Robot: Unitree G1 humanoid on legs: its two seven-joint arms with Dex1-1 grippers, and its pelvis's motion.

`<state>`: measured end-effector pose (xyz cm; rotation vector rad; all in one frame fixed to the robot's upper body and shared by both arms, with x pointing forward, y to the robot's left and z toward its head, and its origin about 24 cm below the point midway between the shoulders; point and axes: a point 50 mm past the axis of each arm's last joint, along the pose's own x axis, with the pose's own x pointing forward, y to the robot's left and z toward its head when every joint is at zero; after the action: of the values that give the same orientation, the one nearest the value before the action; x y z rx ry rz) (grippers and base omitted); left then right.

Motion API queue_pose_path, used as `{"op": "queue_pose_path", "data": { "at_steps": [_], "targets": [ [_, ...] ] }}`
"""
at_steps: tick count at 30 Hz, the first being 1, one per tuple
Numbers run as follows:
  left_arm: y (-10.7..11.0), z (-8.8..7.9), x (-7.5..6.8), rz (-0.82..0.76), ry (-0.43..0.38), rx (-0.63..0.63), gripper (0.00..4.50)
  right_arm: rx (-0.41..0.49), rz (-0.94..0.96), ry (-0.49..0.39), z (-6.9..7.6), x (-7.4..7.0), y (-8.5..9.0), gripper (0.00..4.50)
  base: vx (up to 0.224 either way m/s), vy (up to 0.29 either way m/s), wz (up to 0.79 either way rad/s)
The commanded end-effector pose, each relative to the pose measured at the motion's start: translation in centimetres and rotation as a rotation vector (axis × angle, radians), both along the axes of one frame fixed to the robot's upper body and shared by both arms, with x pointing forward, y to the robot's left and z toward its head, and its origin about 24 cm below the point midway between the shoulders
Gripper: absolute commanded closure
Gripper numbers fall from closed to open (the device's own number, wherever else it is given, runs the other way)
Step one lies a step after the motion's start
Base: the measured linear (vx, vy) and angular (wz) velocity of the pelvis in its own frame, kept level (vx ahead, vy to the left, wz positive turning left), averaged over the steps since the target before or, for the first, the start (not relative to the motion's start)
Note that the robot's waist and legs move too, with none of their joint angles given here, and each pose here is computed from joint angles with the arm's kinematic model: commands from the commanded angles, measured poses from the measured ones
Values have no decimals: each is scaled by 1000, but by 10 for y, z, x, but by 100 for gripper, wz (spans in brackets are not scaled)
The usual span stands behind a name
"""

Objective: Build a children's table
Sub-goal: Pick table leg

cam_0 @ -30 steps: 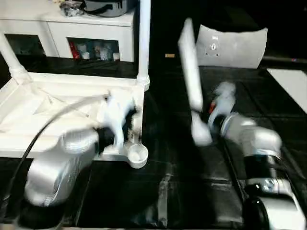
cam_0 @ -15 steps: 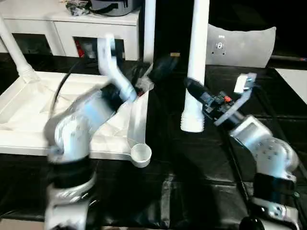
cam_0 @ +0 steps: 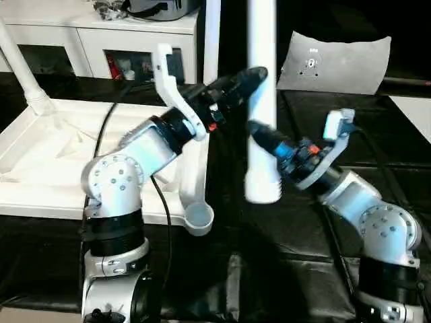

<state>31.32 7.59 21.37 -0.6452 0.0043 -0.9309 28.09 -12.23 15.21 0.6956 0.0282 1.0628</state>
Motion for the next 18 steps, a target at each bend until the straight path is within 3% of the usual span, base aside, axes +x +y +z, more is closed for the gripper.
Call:
{"op": "queue_pose_path", "data": {
  "at_steps": [1,5,7,14,18],
  "targets": [
    [-9,0,-1,-47,10,10,0,-70,19,-31,2,-4,6,265,0,0,0],
    [-11,-4,-5,-78,1,32,0,-180,40,-75,-5,-8,16,265,0,0,0],
    [-9,-3,-9,-89,-49,46,37,-226,-16,-85,-10,-2,17,265,0,0,0],
    [-7,-12,-16,-61,-200,226,80,-315,-135,-107,-18,7,18,265,0,0,0],
    [-7,-11,-16,-45,-247,245,123,-323,-146,-115,-20,8,18,265,0,0,0]
  ]
}}
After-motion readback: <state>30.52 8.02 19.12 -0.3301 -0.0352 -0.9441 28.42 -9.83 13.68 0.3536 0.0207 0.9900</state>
